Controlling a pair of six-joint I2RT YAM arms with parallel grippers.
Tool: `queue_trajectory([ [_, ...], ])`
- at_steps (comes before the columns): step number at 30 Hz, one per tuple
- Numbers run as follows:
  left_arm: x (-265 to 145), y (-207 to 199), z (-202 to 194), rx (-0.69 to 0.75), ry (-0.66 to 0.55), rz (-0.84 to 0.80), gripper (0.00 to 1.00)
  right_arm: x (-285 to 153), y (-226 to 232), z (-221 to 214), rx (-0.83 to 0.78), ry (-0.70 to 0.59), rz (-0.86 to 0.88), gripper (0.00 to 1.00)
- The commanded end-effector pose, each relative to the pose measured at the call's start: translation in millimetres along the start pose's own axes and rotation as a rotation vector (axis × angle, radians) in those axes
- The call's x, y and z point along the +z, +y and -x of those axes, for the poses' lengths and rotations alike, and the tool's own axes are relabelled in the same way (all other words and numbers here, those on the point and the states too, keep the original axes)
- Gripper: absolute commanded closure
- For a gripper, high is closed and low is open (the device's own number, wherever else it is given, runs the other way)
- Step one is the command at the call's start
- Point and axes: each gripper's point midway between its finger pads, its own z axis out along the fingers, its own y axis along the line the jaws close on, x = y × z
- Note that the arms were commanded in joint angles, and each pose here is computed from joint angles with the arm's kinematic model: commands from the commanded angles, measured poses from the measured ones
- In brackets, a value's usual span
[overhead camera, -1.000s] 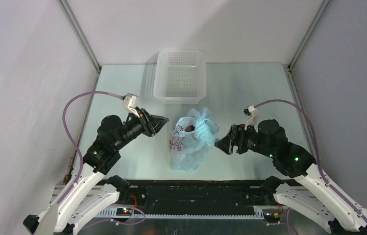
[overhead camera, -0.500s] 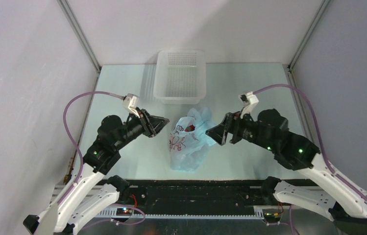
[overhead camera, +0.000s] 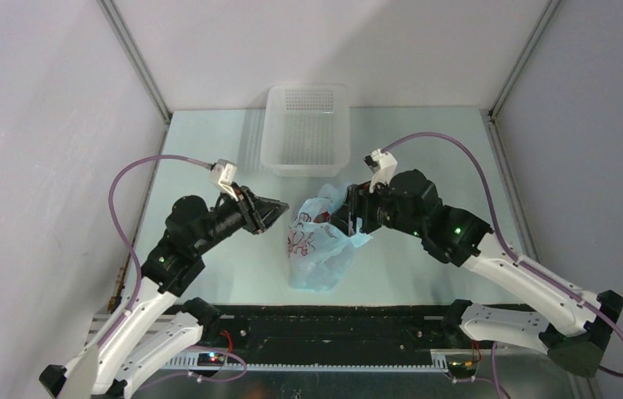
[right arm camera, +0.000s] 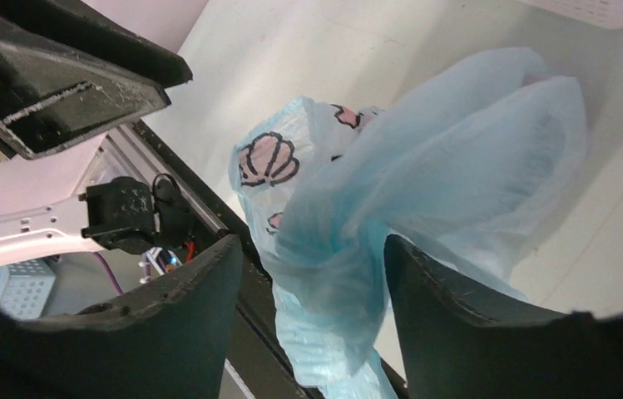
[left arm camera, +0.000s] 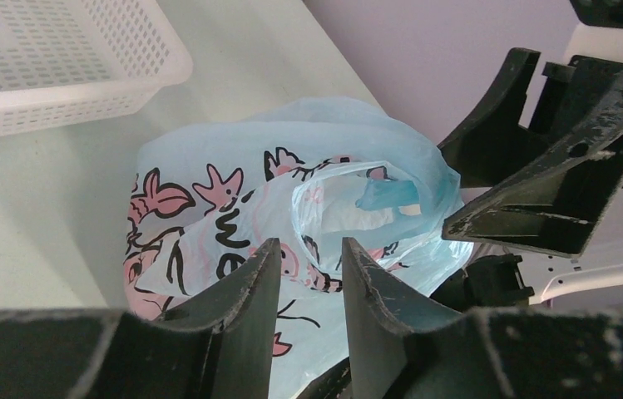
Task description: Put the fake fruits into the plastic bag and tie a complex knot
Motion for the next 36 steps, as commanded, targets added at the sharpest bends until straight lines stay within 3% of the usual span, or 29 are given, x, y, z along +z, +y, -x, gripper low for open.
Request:
queue_trajectory([
  [1, -2, -13, 9, 0.013, -0.027, -0.062, 0.61, 7, 22, 19, 0.010, -0.047, 0.093, 0.37],
  [3, 0, -17, 8, 0.018, -0.025, -0.093, 0.61, 11, 23, 15, 0.029, -0.026, 0.100, 0.43],
  [10, 4, -41, -6, 0.010, -0.003, -0.280, 0.55, 20, 33, 11, 0.064, -0.029, 0.160, 0.98],
  [19, 4, -61, -8, -0.072, -0.011, -0.418, 0.41, 20, 55, 11, 0.091, -0.062, 0.376, 1.00],
  [25, 13, -46, -22, -0.088, 0.041, -0.357, 0.35, 14, 60, 11, 0.102, -0.054, 0.457, 1.00],
  [30, 14, -54, -25, -0.099, 0.073, -0.414, 0.30, 9, 62, 8, 0.096, -0.033, 0.505, 1.00],
  [34, 10, -66, -29, -0.076, 0.120, -0.491, 0.32, 6, 65, 7, 0.088, -0.017, 0.541, 1.00],
  [36, 7, -70, -30, -0.067, 0.131, -0.521, 0.40, 4, 65, 7, 0.086, -0.012, 0.552, 1.00],
])
